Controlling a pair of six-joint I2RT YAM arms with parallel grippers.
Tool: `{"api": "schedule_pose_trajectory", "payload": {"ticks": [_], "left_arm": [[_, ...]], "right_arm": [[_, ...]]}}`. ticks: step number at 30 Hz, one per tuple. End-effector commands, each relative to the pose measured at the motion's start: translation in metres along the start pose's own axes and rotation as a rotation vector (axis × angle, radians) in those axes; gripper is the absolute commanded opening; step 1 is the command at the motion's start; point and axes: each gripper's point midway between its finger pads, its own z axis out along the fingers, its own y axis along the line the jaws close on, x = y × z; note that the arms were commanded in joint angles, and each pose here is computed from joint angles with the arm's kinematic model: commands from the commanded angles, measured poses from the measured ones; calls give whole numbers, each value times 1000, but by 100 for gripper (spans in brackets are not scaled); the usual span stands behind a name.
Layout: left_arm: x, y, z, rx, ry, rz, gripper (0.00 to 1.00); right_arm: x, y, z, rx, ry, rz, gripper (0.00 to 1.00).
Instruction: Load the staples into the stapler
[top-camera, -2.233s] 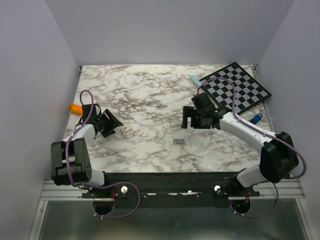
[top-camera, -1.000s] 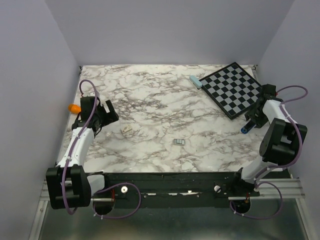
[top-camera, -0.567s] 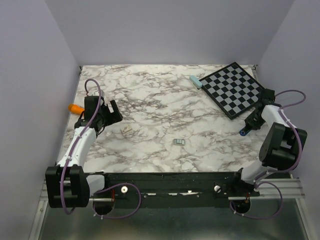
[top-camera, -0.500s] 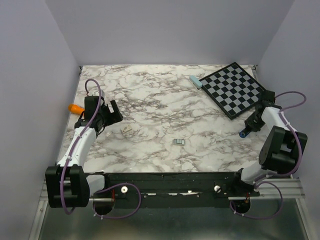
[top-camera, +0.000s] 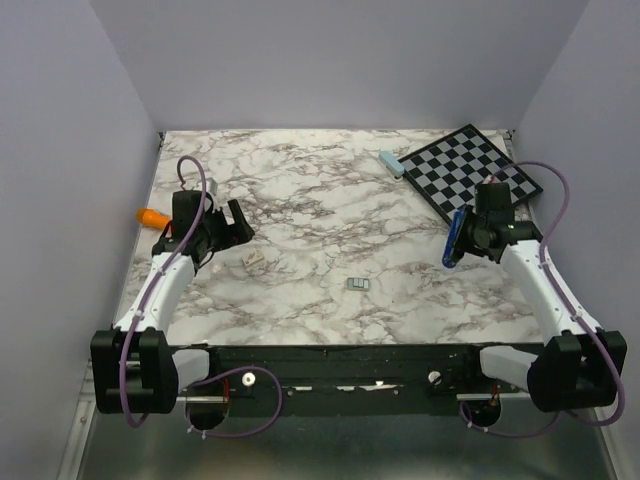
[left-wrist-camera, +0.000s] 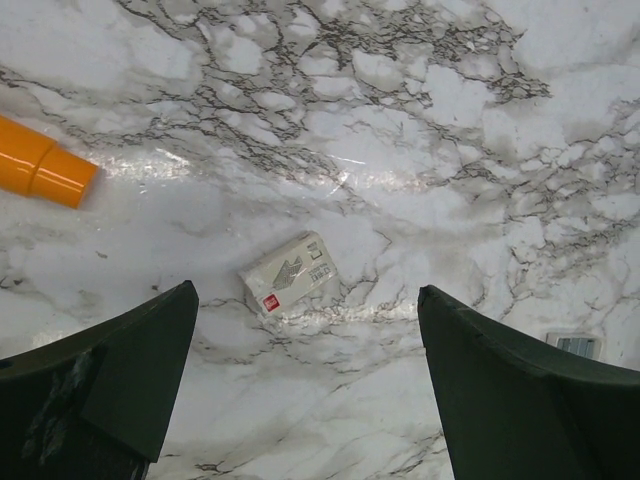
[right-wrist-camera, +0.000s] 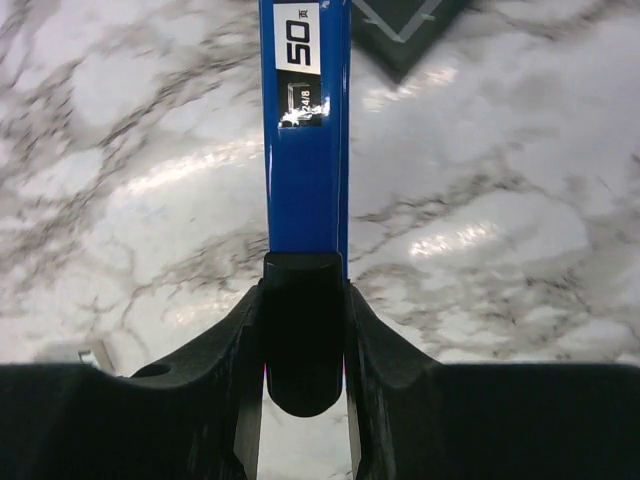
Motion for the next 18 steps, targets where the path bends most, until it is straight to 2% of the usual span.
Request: {"api": "schedule_pose_trajectory", "payload": {"ticks": [1, 6, 8, 9, 10, 11, 15, 16, 18], "left_arm": [[-1, -29, -3, 105, -22, 80, 99], [3, -47, -9, 163, -51, 151, 99], [7, -51, -11, 177, -57, 171, 99], [6, -53, -15, 179, -74, 182, 99], [6, -55, -16, 184, -84, 197, 99], [7, -57, -18, 192, -88, 210, 99], [12, -64, -32, 233, -135, 274, 99], [12, -68, -36, 255, -145, 284, 99], [9, -72, -43, 276, -174, 314, 99]], "right_arm": [[-28, 70, -13, -235, -104, -284, 1], [-11, 164, -8, -457, -102, -612, 1], [3, 200, -13, -540, -115, -798, 1], [14, 210, 1, -539, -75, -856, 1], [8, 226, -5, -569, -105, -928, 1], [20, 241, -5, -606, -93, -987, 1], [43, 283, -1, -740, -67, -1152, 1], [59, 285, 11, -754, -15, -1212, 1], [69, 305, 4, -823, -3, -1275, 1]]}}
